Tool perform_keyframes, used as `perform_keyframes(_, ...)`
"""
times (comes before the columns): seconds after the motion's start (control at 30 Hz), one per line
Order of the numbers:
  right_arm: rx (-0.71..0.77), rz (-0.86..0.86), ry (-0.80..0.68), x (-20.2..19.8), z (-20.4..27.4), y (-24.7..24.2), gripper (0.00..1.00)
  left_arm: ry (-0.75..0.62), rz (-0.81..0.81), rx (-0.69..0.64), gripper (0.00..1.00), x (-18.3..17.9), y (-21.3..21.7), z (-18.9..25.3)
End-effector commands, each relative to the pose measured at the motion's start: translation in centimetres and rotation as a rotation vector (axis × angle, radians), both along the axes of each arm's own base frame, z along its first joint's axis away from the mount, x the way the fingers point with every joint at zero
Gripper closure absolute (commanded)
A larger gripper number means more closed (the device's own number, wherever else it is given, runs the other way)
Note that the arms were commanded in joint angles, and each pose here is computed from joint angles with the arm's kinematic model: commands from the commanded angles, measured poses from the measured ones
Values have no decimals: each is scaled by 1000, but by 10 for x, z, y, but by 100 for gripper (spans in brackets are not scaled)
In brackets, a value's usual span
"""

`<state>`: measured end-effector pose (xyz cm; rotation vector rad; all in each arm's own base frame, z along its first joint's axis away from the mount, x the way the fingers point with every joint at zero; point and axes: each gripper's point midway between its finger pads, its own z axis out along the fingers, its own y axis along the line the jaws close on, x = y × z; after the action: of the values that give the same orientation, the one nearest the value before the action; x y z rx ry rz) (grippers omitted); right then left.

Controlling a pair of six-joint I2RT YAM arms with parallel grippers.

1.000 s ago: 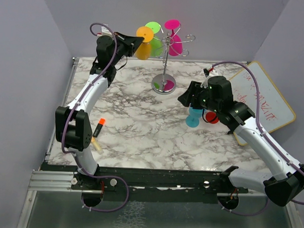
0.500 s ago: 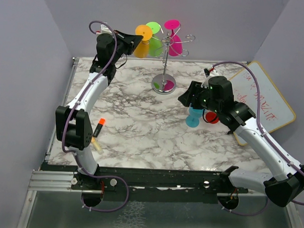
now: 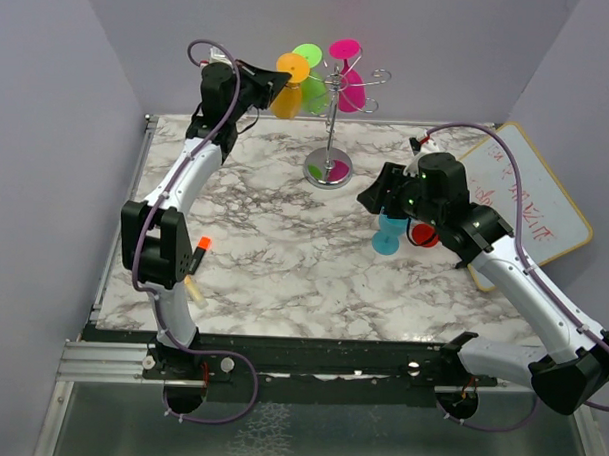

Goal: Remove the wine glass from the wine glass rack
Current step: Pick up the wine glass from the wine rack.

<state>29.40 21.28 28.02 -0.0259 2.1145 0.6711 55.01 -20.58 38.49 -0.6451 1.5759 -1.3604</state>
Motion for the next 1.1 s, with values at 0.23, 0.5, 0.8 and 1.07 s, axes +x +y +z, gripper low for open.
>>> perform_keyframes(0.23, -8, -21, -1, -1, 0, -6, 43, -29, -62, 21, 100, -6, -18, 10)
perform_keyframes(0.5, -3, -20, -1, -1, 0, -6, 43, -29, -79, 60, 100, -9, -26, 10)
perform_keyframes(0.8, -3, -19, 1, -2, -1, -5, 43, -24, -115, 96, 100, -19, -33, 2)
perform_keyframes(1.07, 9, -23, 7, -2, -1, -5, 43, -47, -169, 148, 100, -30, -41, 6)
